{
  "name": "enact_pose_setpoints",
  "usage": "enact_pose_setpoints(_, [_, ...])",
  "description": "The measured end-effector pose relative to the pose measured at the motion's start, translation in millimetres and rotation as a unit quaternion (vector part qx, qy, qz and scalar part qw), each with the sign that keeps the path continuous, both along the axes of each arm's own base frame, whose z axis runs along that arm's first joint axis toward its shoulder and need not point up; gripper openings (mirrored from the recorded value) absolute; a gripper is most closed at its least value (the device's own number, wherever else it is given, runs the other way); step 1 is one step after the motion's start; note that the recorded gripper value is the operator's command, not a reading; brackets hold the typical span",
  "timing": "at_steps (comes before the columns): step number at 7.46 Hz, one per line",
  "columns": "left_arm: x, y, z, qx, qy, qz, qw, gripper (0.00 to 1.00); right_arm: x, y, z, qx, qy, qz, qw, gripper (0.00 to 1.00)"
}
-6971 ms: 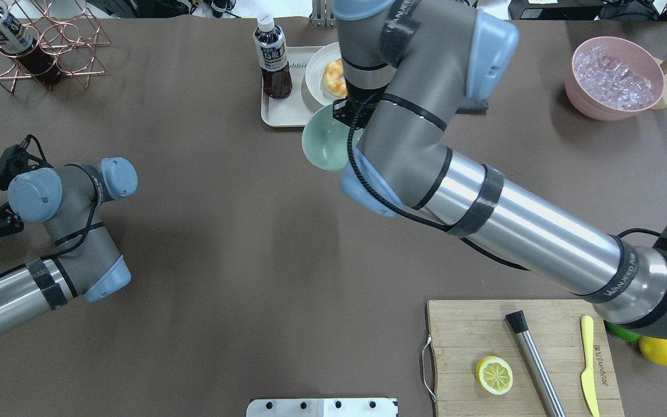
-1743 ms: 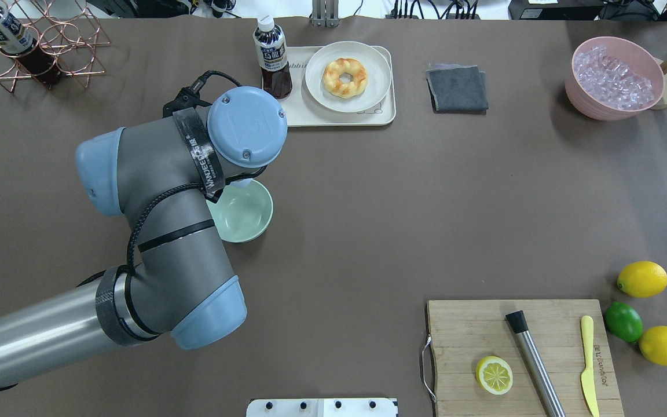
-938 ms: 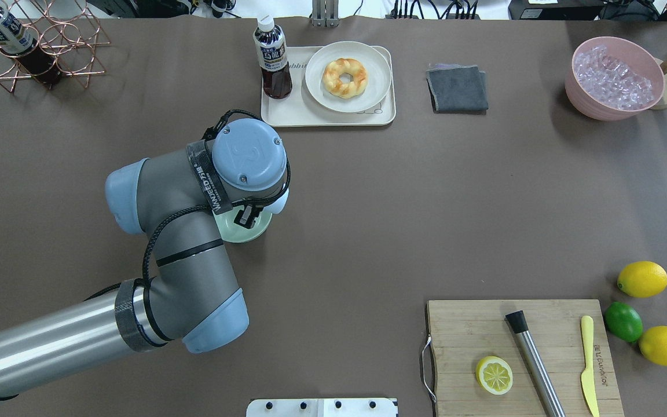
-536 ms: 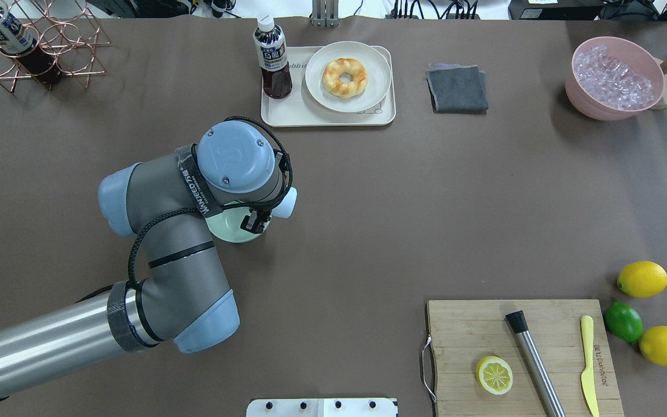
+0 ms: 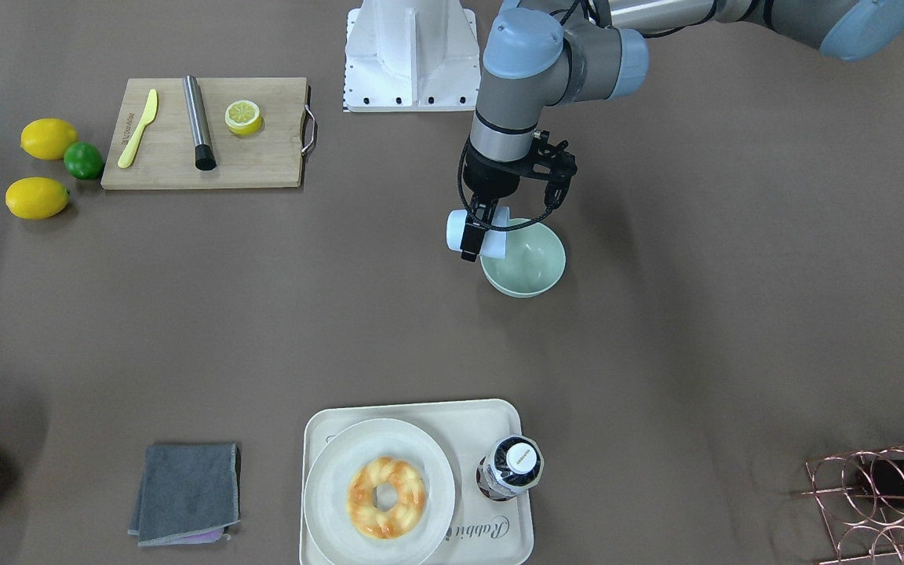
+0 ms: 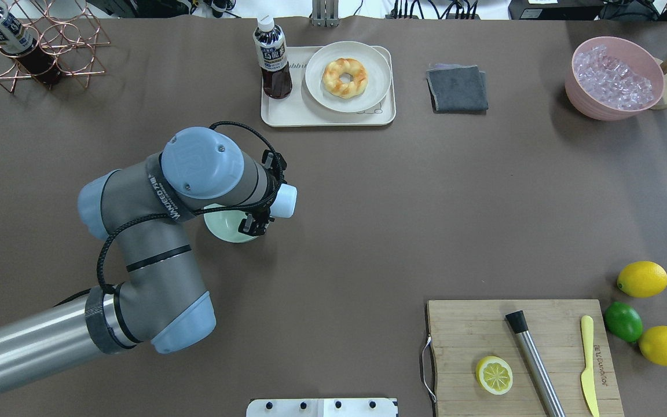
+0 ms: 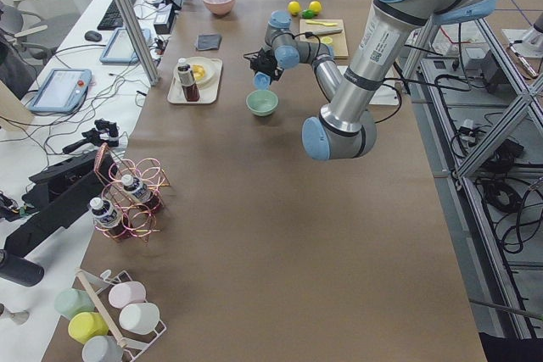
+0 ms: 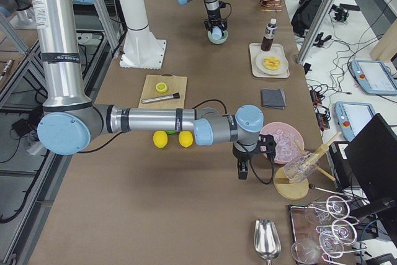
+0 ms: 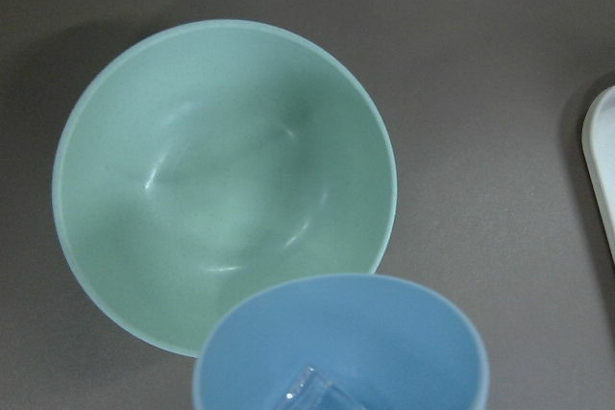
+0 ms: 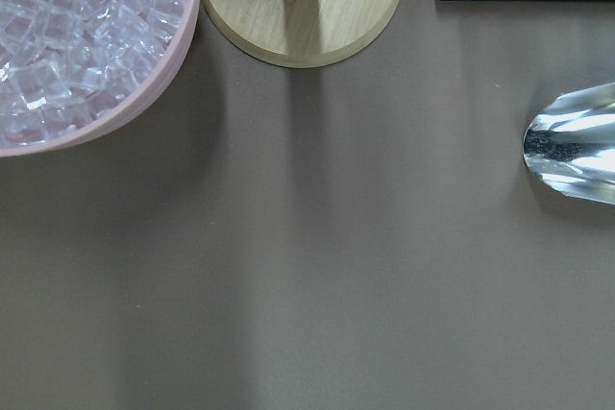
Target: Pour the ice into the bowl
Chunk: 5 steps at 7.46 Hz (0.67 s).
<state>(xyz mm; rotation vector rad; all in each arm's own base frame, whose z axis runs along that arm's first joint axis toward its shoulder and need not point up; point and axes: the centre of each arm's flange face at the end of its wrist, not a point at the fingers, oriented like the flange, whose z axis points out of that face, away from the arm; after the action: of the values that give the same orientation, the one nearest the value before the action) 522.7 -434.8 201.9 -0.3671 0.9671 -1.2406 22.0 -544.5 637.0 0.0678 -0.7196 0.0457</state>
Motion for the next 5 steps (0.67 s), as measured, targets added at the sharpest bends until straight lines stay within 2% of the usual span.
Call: enact_pose_setpoints(5, [-20.6, -1.5, 43.9, -0.039, 0.065, -0.045, 0.9961, 0.59, 0.1, 1.4, -1.7, 0.001, -0.001, 0.000, 1.0000, 0.99])
